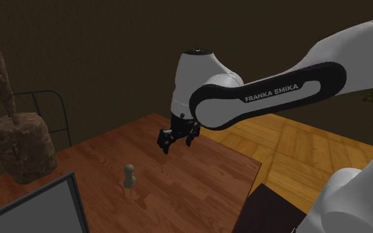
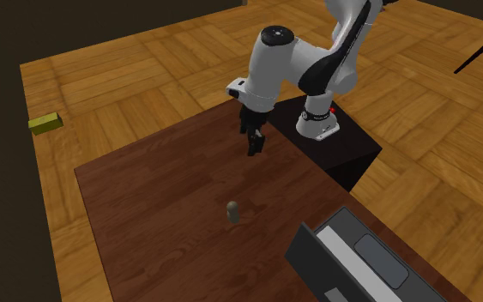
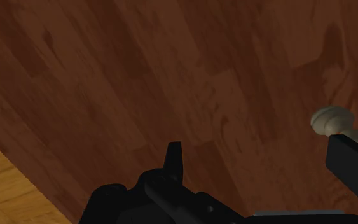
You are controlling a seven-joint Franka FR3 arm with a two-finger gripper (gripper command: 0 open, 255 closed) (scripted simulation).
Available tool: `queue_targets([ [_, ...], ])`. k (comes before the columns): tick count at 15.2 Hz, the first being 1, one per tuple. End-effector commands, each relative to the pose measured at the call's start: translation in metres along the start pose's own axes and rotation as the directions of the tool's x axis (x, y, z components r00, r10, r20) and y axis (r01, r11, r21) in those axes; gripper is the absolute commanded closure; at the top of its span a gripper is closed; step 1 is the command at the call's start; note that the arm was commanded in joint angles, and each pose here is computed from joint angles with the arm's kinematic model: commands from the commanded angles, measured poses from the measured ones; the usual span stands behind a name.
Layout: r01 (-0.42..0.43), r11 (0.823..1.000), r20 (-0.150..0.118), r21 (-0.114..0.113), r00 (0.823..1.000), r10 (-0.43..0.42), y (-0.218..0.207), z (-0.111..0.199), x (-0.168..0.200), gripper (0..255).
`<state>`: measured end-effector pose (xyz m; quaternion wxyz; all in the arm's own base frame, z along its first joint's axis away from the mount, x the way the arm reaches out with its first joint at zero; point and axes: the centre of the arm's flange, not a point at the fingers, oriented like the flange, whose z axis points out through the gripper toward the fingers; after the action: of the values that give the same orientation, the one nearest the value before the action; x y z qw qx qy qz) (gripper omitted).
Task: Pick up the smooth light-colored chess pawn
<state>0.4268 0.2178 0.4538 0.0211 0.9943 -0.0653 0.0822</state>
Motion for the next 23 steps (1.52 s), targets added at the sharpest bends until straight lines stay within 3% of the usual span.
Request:
queue_targets([
  [1,-0.017,1.0,-0.003,0.0,1.0,0.017,-0.024,0.014,0.007,0],
  [13,-0.103,0.995,-0.019,-0.016,0.995,0.102,-0.155,0.093,0.053,0],
  [23,-0.103,0.995,-0.02,-0.016,0.994,0.103,-0.157,0.133,0.047,0],
])
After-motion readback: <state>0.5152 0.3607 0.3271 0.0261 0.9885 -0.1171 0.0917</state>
